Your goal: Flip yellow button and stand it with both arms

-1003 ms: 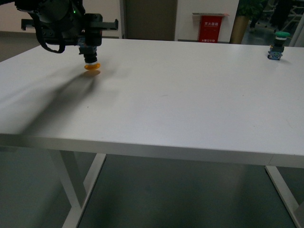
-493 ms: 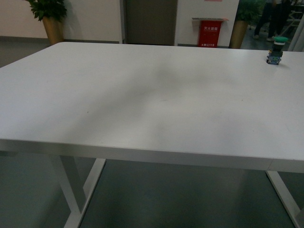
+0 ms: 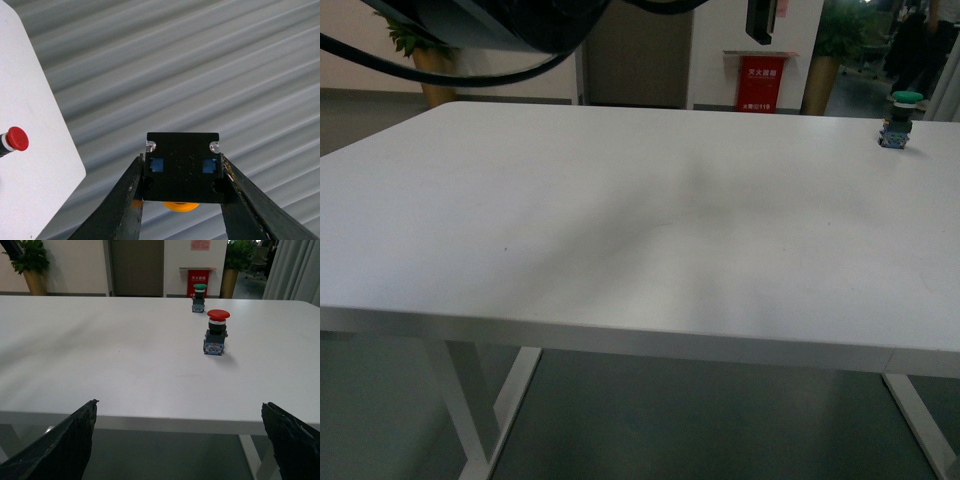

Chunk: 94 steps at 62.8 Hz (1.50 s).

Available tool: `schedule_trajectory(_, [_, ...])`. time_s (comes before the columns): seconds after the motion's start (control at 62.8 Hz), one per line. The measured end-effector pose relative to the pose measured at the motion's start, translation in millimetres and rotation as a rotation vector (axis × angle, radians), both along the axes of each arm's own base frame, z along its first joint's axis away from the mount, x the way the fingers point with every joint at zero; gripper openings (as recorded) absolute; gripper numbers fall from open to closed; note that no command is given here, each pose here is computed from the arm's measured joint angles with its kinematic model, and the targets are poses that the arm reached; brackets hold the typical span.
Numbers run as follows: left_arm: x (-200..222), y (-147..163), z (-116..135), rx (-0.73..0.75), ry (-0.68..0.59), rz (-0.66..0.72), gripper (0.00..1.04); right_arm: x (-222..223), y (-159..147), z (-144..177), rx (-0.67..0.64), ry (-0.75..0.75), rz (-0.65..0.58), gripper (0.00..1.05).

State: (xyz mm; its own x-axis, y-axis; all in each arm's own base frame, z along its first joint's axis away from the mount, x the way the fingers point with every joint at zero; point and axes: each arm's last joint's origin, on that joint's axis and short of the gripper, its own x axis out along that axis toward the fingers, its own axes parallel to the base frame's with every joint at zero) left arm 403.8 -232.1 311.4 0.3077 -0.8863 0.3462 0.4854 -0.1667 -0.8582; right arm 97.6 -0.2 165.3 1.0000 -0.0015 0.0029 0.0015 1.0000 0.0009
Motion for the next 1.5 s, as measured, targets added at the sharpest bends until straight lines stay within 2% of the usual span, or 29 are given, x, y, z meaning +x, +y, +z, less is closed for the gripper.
schedule_trajectory(0.08, [2.2, -1.5, -6.1, -0.006, 0.024, -0.015, 0.37, 0.0, 0.0, -0.1, 0.0, 0.001, -0.001, 0.98])
schedule_trajectory(0.143, [5.3, -2.5, -10.8, 0.002, 0.041, -0.023, 0.37, 1.4, 1.2, 2.0, -0.095, 0.179, -0.069, 0.98])
schedule_trajectory(0.191, [9.1, -2.9, -14.1, 0.002, 0.054, -0.023, 0.37, 7.2, 3.6, 8.8, -0.149, 0.267, -0.06, 0.98])
schedule_trajectory(0.239, [12.1, -4.2, -15.6, 0.002, 0.061, -0.024, 0.37, 19.5, 6.9, 25.3, -0.16, 0.302, -0.012, 0.98])
schedule_trajectory(0.334, [18.8, -7.5, -19.5, 0.01, 0.08, -0.028, 0.37, 50.9, 8.9, 70.6, -0.078, 0.293, 0.066, 0.98])
schedule_trajectory(0.446, [20.6, -8.8, -20.6, 0.016, 0.08, -0.03, 0.37, 89.3, 4.5, 123.3, 0.12, 0.269, 0.137, 0.98])
schedule_trajectory(0.557, [21.1, -9.0, -19.5, 0.018, 0.075, -0.026, 0.37, 127.0, -4.3, 171.9, 0.411, 0.246, 0.225, 0.98])
schedule_trajectory(0.573, [21.1, -9.0, -19.4, 0.018, 0.074, -0.026, 0.37, 130.0, -5.1, 175.5, 0.425, 0.243, 0.236, 0.98])
schedule_trajectory(0.668, [21.1, -9.0, -19.4, 0.02, 0.07, -0.024, 0.37, 149.9, -10.3, 201.8, 0.706, 0.236, 0.317, 0.98])
schedule_trajectory(0.812, [22.9, -7.7, -17.1, 0.019, 0.067, -0.017, 0.37, 164.4, -5.9, 199.6, 1.045, 0.287, 0.357, 0.98])
schedule_trajectory(0.955, [25.4, -8.6, -9.5, 0.016, 0.051, -0.011, 0.37, 175.0, 6.0, 172.3, 1.217, 0.379, 0.328, 0.98])
schedule_trajectory(1.05, [26.9, -9.2, -8.7, 0.014, 0.053, -0.006, 0.37, 179.5, 18.2, 157.8, 1.272, 0.378, 0.303, 0.98])
schedule_trajectory(1.273, [27.6, -10.2, -13.3, 0.008, 0.059, 0.006, 0.37, 195.5, 34.9, 152.2, 1.363, 0.258, 0.285, 0.98])
schedule_trajectory(1.496, [24.5, -14.5, -19.3, 0.016, 0.074, -0.003, 0.37, 214.6, 46.1, 145.7, 1.399, 0.224, 0.256, 0.98])
